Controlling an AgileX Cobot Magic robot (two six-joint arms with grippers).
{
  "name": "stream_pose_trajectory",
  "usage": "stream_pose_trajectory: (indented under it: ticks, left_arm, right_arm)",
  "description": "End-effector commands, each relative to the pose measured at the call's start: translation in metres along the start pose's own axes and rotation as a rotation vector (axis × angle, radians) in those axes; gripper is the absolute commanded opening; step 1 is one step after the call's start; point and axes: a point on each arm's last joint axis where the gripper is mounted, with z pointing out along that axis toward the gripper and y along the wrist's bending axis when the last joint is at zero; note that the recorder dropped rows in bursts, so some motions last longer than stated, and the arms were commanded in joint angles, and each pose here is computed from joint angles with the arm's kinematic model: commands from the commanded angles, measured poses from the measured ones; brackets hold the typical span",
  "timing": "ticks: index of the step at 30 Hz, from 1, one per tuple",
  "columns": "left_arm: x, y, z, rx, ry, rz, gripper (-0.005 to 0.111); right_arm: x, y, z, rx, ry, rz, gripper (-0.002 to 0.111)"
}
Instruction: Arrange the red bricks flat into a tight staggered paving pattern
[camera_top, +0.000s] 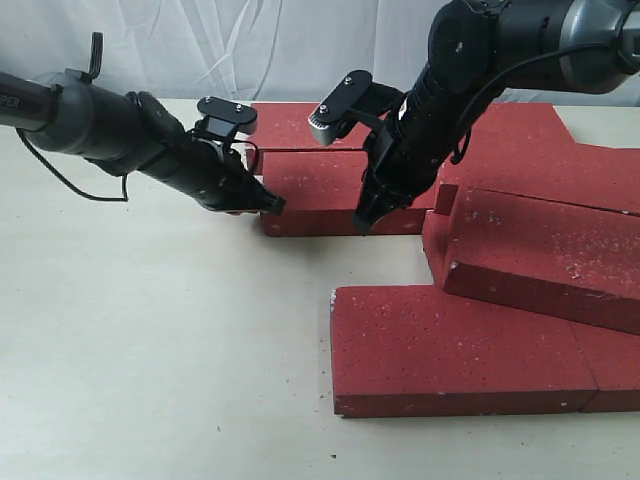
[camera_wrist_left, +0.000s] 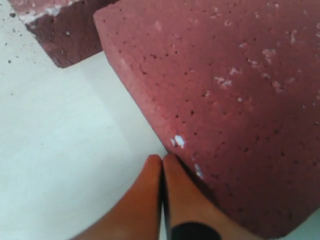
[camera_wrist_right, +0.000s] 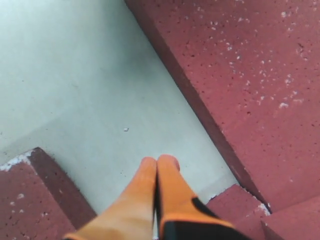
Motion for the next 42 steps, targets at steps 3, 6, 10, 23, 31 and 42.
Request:
stream_pose_trajectory:
  ticks: [3, 6, 10, 23, 31, 42]
  left_arm:
    - [-0.003, -0.01, 0.013, 0.015, -0.004, 0.012, 0.0]
    - [-0.004, -0.017, 0.015, 0.024, -0.005, 0.024, 0.0]
    - [-0.005, -0.028, 0.016, 0.038, -0.006, 0.047, 0.0]
    - [-0.009, -0.042, 0.019, 0.005, -0.049, 0.126, 0.0]
    - [-0.007, -0.015, 0.015, -0.027, -0.017, 0.163, 0.0]
    - [-0.009, -0.012, 0.01, 0.009, -0.022, 0.064, 0.0]
  right_arm:
    - [-0.001, -0.001, -0.004, 0.0, -0.018, 0.014, -0.001]
    - [-0.001, -0.001, -0.004, 0.0, -0.018, 0.014, -0.001]
    - [-0.002, -0.001, -0.004, 0.001, -0.02, 0.015, -0.001]
    - [-0.002, -0.001, -0.004, 0.005, -0.028, 0.017, -0.001]
    - [0.001, -0.002, 0.014, -0.017, 0.01, 0.015, -0.001]
    - [-0.005, -0.005, 0.014, 0.019, -0.055, 0.028, -0.001]
